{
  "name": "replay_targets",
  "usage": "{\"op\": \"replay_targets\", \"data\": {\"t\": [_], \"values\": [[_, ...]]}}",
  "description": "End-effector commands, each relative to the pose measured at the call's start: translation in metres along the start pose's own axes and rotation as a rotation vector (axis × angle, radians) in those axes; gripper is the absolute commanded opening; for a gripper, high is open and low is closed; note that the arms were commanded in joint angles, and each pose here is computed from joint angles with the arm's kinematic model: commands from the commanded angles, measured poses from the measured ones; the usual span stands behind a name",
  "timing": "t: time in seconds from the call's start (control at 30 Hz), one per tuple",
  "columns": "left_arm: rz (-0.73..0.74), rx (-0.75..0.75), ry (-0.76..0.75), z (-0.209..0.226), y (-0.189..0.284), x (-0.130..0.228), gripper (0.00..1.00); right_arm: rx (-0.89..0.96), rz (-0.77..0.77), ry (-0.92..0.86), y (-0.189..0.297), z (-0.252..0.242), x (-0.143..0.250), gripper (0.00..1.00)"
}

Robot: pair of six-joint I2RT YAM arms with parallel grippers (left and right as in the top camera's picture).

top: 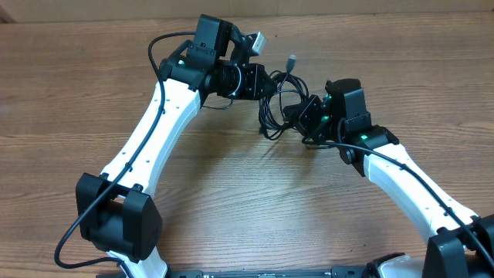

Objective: Untangle cables

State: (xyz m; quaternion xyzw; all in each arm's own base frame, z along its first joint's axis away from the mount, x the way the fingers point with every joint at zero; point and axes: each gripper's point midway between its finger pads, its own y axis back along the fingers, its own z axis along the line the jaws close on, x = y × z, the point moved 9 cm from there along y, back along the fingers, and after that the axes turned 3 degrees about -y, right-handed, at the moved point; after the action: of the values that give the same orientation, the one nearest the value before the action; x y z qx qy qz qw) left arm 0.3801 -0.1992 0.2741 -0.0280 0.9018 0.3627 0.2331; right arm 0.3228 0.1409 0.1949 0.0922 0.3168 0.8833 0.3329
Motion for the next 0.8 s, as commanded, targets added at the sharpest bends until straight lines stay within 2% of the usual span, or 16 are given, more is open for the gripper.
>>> {"op": "replay_targets", "data": {"t": [0.0,0.13,0.2,0.3,0.4,0.5,0.6,0.63,0.77], "values": [[-0.03,-0.168,0.013,0.011,0.005,-0.001,0.29,-0.009,-0.003,0.026,0.002,0.006,-0.001,0.04],[-0.017,-0.388,0.047,0.029,0.01,0.006,0.6,-0.016,-0.007,0.028,0.002,0.007,-0.002,0.04],[0.001,-0.435,0.059,0.033,0.012,0.01,0.74,-0.016,-0.018,0.029,0.003,0.008,-0.003,0.04],[0.028,-0.418,0.07,0.032,0.011,0.014,0.81,-0.01,-0.051,0.019,0.003,0.008,-0.006,0.04],[0.066,-0.371,0.084,0.028,0.01,0.019,0.81,-0.013,-0.084,0.015,0.003,0.009,-0.009,0.04],[0.105,-0.377,0.1,0.027,0.009,0.026,0.75,-0.03,-0.092,0.0,0.004,0.011,-0.012,0.04],[0.123,-0.381,0.11,0.029,0.008,0.03,0.41,-0.032,-0.096,-0.002,0.005,0.011,-0.014,0.04],[0.126,-0.382,0.112,0.03,0.007,0.031,0.34,-0.033,-0.096,-0.001,0.005,0.011,-0.014,0.04],[0.14,-0.386,0.121,0.034,0.004,0.036,0.19,-0.045,-0.085,0.002,0.005,0.012,-0.013,0.04]]}}
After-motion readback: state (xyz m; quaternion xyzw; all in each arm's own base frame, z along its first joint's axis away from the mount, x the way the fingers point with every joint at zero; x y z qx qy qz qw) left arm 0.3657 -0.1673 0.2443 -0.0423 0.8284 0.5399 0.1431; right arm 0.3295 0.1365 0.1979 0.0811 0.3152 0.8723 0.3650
